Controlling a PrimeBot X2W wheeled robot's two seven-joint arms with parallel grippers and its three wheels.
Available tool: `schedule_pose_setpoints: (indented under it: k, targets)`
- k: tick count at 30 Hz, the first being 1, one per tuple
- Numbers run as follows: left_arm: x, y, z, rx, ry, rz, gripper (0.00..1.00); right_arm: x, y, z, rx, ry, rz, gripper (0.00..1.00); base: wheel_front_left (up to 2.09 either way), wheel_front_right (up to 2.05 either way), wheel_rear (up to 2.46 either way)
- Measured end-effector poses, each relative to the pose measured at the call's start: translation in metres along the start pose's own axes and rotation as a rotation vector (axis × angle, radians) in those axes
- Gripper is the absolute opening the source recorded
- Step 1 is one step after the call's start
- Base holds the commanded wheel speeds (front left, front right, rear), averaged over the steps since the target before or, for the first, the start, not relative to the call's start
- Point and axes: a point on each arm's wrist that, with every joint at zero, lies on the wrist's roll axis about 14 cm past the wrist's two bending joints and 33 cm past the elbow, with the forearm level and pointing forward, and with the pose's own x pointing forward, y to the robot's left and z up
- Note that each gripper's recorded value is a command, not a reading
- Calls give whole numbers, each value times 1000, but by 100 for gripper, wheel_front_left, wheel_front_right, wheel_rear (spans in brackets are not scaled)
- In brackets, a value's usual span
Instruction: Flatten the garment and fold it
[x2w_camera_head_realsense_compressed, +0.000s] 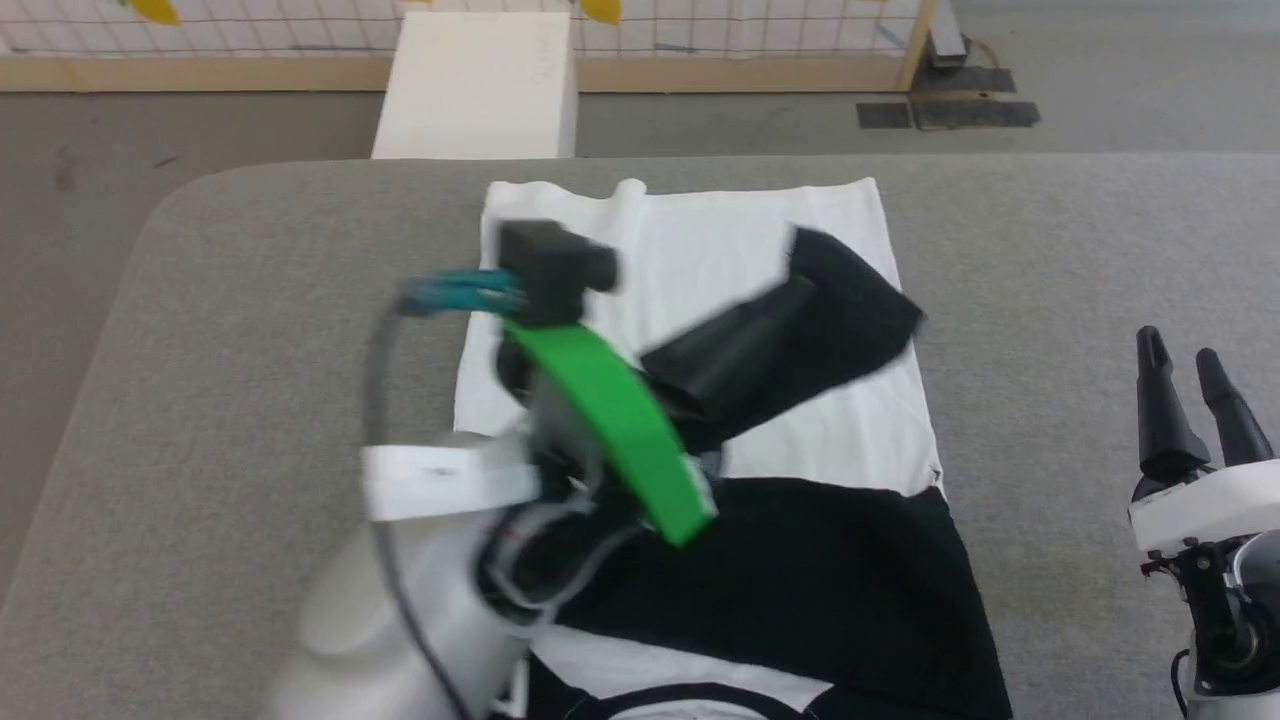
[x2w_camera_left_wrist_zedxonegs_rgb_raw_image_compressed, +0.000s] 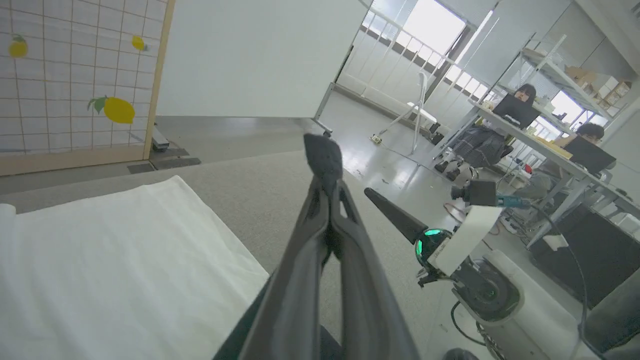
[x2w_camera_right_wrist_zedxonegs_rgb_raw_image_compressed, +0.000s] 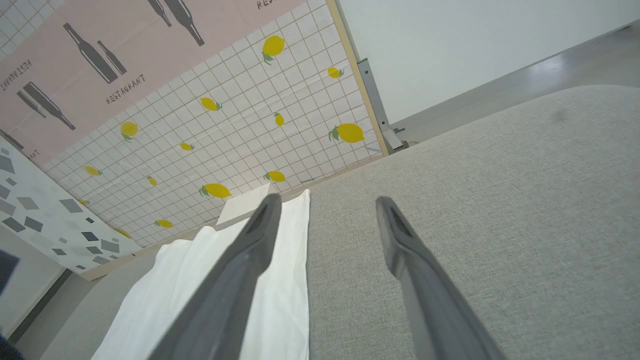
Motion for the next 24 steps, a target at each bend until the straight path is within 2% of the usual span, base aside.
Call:
schedule_pose_setpoints:
  k: [7,13,14,15,16,21,24]
  targets:
    - [37,-26,-81,-64,194,-90,0,-9,-23,-3,9,-2,-62,100,0,0,0]
    - [28,-19,-177,-27,516,-96,0,-16,-43,-7,12,-2,-118,100,0,0,0]
    - [25,-17,-186,-29,548,-95,5,-18,-45,-7,12,-4,-127,100,0,0,0]
    - [23,-16,-195,-50,580,-92,47,-19,-49,-7,12,-2,-136,100,0,0,0]
    - [21,-17,-201,-81,602,-93,100,-20,-52,-8,11,-2,-146,100,0,0,0]
    - [23,-13,-202,-175,608,-81,100,-20,-60,-11,9,3,-171,100,0,0,0]
    - [35,1,-170,-200,497,-47,100,-17,-55,-13,11,8,-156,100,0,0,0]
